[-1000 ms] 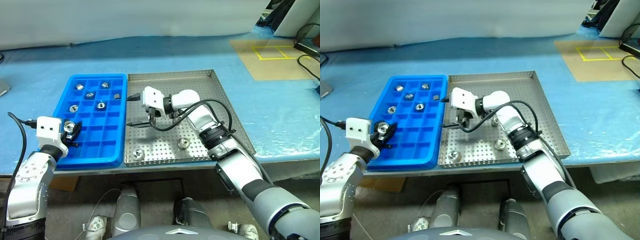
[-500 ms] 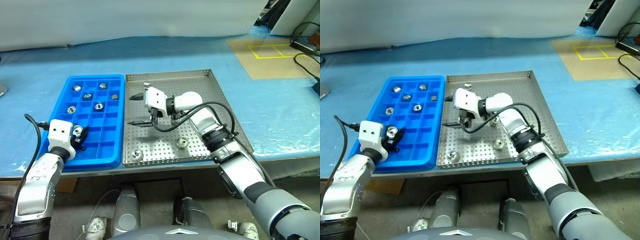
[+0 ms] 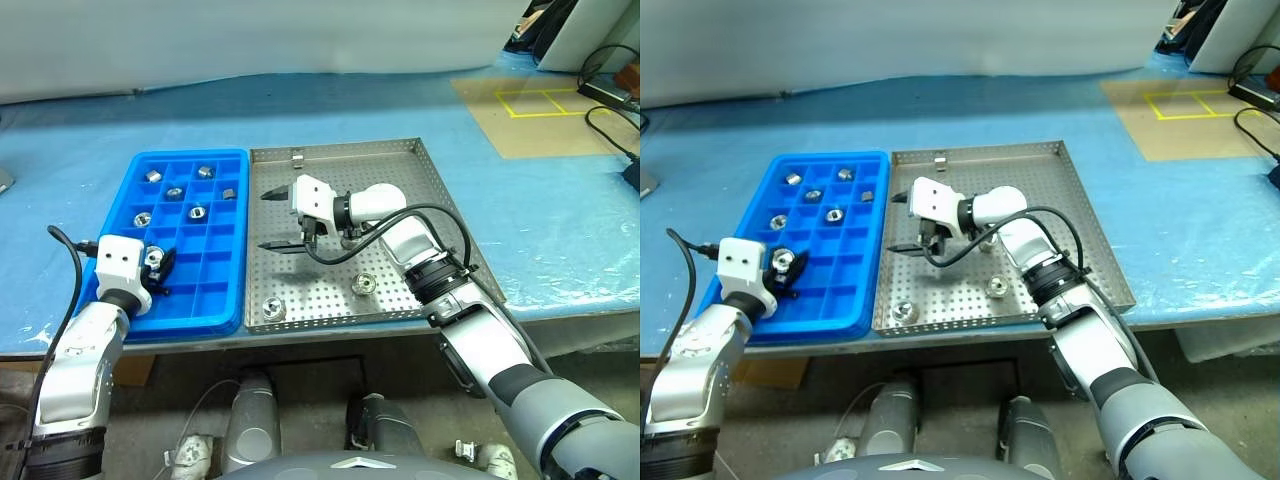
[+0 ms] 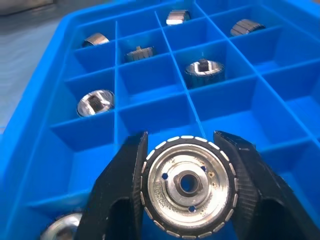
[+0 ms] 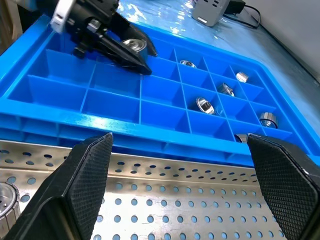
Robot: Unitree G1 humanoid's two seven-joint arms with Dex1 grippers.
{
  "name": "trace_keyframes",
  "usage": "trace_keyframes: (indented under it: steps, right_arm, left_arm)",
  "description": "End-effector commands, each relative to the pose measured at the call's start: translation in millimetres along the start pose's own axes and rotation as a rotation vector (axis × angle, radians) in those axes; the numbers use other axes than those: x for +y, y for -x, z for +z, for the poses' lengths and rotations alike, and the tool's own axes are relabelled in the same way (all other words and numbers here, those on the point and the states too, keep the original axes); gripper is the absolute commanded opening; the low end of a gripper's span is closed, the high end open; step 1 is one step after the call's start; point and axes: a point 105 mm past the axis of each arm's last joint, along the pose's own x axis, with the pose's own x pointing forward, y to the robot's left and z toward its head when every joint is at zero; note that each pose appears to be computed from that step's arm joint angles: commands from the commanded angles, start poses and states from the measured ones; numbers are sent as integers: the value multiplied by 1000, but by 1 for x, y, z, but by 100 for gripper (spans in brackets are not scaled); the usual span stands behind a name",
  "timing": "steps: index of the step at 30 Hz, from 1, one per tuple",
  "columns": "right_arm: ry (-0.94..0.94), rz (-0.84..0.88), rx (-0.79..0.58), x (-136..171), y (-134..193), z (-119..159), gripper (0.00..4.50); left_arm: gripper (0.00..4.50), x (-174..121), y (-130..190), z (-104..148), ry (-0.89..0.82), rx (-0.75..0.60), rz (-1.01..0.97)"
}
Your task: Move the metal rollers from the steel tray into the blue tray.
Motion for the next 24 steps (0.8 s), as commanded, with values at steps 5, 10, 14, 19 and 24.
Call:
trace_keyframes:
  steps: [5, 10, 14, 19, 24]
  right_arm:
    - [38, -26, -26, -4, 1, 10, 450]
    - [36, -44, -16, -6, 3, 8, 450]
    - [35, -53, -9, -6, 4, 6, 450]
    - [32, -63, -5, -6, 5, 4, 450]
    - [29, -66, -4, -5, 6, 4, 450]
  left_arm:
    - [174, 4, -10, 33, 22, -109, 8]
    - [174, 17, -22, 15, 17, -55, 97]
    - [174, 11, -28, 9, 26, -40, 95]
    - [174, -4, -33, -1, 30, -5, 54]
    - [336, 0, -32, -2, 26, 1, 66]
